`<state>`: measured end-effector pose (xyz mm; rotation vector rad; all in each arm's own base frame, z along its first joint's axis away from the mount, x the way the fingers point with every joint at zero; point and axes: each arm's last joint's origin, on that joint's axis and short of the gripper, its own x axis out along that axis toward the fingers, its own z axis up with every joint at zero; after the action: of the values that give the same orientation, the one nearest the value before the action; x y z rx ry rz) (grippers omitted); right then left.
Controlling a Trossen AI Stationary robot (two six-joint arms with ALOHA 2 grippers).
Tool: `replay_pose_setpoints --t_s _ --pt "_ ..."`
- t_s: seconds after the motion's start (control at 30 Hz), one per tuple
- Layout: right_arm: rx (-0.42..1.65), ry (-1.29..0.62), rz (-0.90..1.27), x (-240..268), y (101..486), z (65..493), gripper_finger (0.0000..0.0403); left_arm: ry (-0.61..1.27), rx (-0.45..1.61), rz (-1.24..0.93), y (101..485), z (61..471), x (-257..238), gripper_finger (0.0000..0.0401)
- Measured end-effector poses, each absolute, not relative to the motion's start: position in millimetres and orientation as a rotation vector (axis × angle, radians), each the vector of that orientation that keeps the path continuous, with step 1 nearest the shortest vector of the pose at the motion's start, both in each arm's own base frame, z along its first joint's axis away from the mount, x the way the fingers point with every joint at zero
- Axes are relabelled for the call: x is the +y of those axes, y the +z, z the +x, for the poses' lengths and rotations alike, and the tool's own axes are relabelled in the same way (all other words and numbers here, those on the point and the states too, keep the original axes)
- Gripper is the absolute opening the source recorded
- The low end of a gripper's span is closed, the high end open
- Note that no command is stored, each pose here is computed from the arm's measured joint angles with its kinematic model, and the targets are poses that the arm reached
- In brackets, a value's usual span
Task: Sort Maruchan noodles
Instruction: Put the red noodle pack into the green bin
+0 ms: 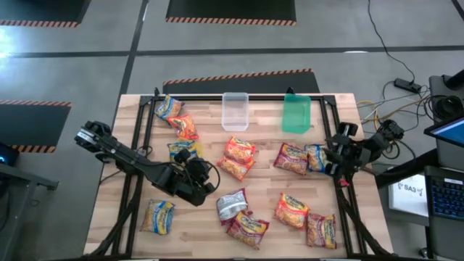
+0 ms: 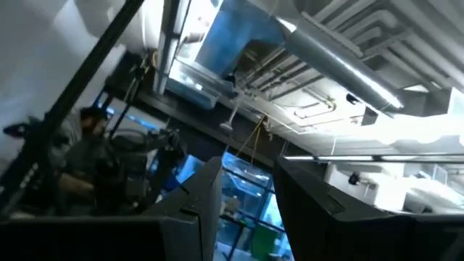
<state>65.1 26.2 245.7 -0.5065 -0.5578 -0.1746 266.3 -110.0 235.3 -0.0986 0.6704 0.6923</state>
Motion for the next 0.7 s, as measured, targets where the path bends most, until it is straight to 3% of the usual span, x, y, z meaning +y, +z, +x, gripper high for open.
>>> replay_pose_setpoints --t_s 0.27,0.7 --pt "-0.570 -0.092 -0.253 26.5 247.0 65.2 0.0116 0.694 0.670 -0.099 235.2 266.2 -110.0 0.0091" --pt "-0.567 -0.061 -0.177 26.9 246.4 65.7 0.0116 0.698 0.670 -0.102 235.2 266.6 -109.1 0.0091"
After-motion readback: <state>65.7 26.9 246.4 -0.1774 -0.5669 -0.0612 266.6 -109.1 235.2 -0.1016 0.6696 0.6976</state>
